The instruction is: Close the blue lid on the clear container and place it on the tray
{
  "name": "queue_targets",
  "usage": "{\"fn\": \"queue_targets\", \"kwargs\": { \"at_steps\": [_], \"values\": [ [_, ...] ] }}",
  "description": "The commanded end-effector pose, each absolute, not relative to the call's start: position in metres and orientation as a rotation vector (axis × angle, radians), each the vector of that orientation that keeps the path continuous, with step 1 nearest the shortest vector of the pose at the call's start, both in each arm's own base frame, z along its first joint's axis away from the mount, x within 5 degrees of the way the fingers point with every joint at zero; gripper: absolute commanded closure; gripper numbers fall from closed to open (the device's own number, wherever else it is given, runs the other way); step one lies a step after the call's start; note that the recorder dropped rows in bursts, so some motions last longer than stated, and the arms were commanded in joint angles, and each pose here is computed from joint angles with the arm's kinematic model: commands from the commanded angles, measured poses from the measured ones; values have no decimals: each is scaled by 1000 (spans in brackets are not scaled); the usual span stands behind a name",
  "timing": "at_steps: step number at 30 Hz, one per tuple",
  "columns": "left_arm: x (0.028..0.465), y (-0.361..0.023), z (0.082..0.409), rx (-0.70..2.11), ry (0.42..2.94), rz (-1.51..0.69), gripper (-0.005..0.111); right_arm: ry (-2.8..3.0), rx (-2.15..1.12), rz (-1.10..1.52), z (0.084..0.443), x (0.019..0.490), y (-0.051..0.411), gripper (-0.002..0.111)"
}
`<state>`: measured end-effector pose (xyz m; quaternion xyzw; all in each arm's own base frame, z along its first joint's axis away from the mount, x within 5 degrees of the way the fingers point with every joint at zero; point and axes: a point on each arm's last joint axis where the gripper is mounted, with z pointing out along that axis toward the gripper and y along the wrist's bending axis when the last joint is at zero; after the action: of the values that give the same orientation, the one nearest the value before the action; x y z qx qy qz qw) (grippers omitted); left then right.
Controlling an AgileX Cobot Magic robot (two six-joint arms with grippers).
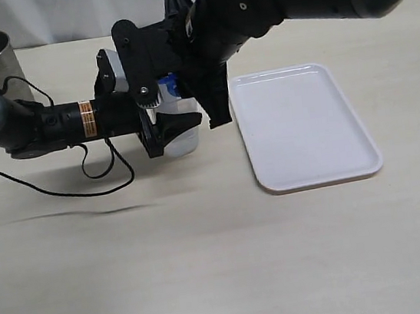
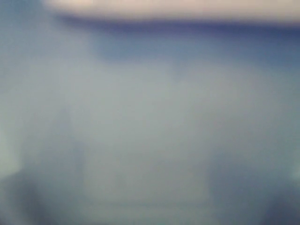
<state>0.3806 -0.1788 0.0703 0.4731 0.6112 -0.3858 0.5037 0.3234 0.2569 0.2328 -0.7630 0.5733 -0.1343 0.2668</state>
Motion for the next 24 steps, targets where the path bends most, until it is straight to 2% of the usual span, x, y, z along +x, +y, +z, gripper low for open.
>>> {"fn": "queue_targets", "kwargs": {
  "at_steps": [1, 5, 12, 15, 20, 24],
  "values": [
    [372, -186, 80, 1219, 1364, -978, 107, 1710, -2207, -291, 173, 320, 255, 71],
    [372, -186, 80, 1219, 1364, -978, 107, 1714, -2209, -289, 169, 321, 256, 75],
    [372, -186, 79, 1221, 1364, -979, 107, 1767, -2151, -310, 168, 323, 255, 76],
    [372, -186, 80, 1212, 1366, -977, 107, 1821, -2056, -243, 184, 320, 257, 75],
    [373, -186, 80, 1203, 1368, -975, 107, 1942, -1899, -92, 225, 319, 263, 59],
    [373, -186, 80, 1203, 1368, -975, 107, 2016, -1801, -52, 244, 322, 266, 59]
  ]
}}
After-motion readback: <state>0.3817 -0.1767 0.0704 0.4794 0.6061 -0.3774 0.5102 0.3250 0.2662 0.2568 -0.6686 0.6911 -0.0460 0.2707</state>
